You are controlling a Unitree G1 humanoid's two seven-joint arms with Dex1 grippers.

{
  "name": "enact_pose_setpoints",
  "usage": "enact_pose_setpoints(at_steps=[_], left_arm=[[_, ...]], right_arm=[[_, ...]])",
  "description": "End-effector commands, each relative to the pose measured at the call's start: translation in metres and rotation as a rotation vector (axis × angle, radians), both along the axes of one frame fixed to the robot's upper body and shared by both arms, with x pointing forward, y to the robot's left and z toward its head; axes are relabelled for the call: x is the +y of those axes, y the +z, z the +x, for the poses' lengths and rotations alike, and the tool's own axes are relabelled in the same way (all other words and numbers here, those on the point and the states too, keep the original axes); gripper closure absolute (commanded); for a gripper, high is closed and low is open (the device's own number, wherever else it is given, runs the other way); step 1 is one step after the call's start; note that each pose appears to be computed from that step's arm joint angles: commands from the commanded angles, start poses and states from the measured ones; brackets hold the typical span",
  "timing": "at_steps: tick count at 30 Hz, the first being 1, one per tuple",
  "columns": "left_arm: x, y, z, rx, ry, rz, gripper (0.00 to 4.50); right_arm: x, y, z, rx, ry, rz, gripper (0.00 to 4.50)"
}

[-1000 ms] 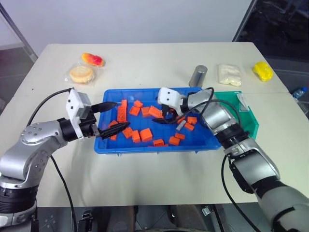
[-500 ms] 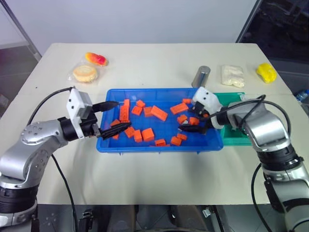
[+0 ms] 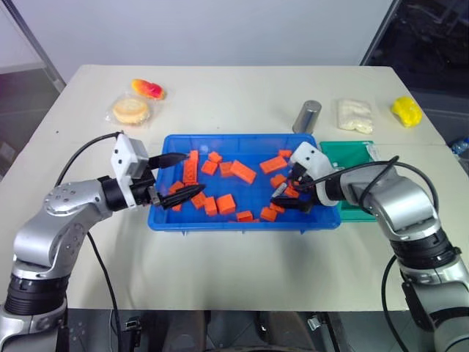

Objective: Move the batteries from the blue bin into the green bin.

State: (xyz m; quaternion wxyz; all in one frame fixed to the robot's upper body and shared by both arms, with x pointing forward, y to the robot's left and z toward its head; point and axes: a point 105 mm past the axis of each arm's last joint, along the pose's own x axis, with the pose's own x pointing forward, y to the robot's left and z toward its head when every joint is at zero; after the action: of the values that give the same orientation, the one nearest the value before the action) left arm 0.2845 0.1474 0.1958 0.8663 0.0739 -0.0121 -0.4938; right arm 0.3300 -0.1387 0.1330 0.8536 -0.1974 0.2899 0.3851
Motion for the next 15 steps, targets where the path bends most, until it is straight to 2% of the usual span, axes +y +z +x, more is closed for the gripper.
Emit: enact_pose_setpoints(at_steps=[1,12,15], left_arm=[[0.0,0.006,-0.002,-0.046,0.006,-0.001,0.0],[0.001,0.002,-0.004,-0.052,0.031,-0.002,0.0],[0.001,0.002,-0.005,-0.054,0.036,-0.005,0.0]], right_arm=[[-0.001,0.003,0.005,-0.025,0.018,-0.02,0.04],[0.011,-0.012,0.017,0.003,0.057,-0.022,0.04],[0.011,-0.016,0.017,0.008,0.066,-0.032,0.87]])
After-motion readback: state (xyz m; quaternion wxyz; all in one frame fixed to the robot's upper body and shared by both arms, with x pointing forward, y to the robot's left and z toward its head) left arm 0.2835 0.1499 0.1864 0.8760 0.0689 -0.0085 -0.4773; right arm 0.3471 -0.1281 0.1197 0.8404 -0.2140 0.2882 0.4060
